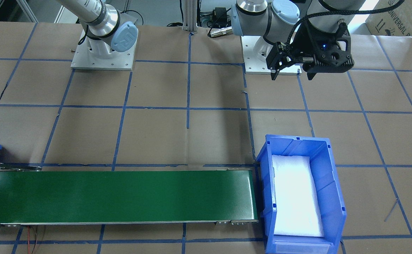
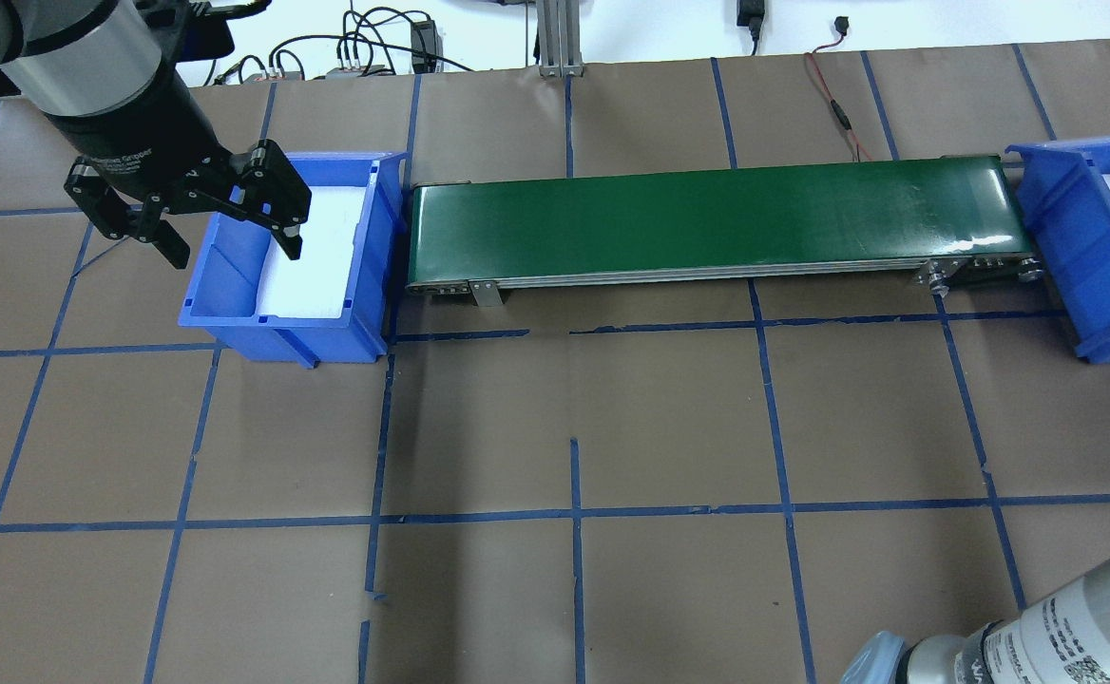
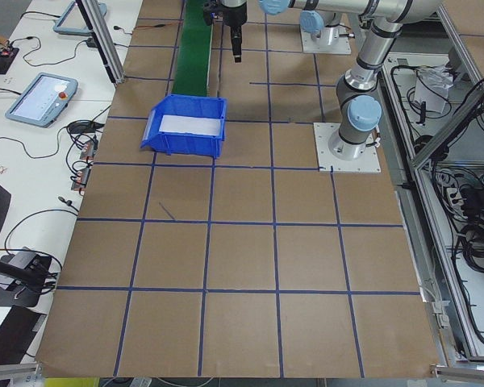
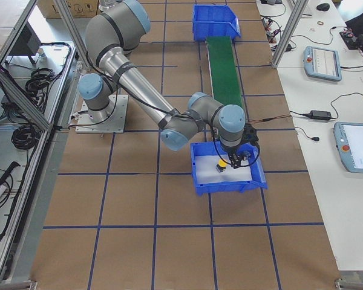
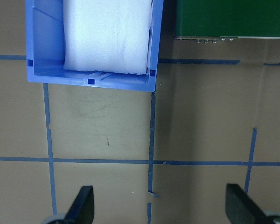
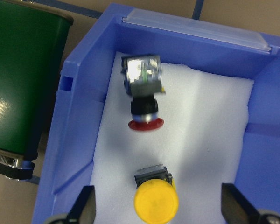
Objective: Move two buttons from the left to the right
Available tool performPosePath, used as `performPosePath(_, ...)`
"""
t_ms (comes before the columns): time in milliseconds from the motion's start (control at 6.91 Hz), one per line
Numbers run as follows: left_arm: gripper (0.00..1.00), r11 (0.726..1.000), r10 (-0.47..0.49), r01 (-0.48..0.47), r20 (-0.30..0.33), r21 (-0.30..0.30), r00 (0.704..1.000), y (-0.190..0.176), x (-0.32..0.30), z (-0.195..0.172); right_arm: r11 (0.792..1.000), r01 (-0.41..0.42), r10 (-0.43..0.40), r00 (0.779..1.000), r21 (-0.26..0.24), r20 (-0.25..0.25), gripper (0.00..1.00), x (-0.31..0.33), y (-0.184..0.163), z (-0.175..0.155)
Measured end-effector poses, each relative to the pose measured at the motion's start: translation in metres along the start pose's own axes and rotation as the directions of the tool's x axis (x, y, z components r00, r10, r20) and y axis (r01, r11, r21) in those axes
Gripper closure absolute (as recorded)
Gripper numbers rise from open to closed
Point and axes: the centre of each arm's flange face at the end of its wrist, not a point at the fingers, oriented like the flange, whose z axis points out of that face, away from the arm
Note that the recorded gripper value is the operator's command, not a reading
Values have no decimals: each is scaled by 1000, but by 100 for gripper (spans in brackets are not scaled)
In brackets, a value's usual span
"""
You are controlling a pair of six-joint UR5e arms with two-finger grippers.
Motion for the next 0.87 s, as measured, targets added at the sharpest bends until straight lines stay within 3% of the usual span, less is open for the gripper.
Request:
performPosePath(434,0,1000,0,0,0,0,1000,0,0,0,992,126,-122,986,31,-110,0,-111,-64,-101)
performPosePath(724,0,1000,0,0,1,0,1000,0,0,0,987,151,-145,985,54,-96,0,-202,-102,-128)
performPosePath(868,0,1000,0,0,1,0,1000,0,0,0,996,86,-84,995,38,-56,0,-246,-110,-135)
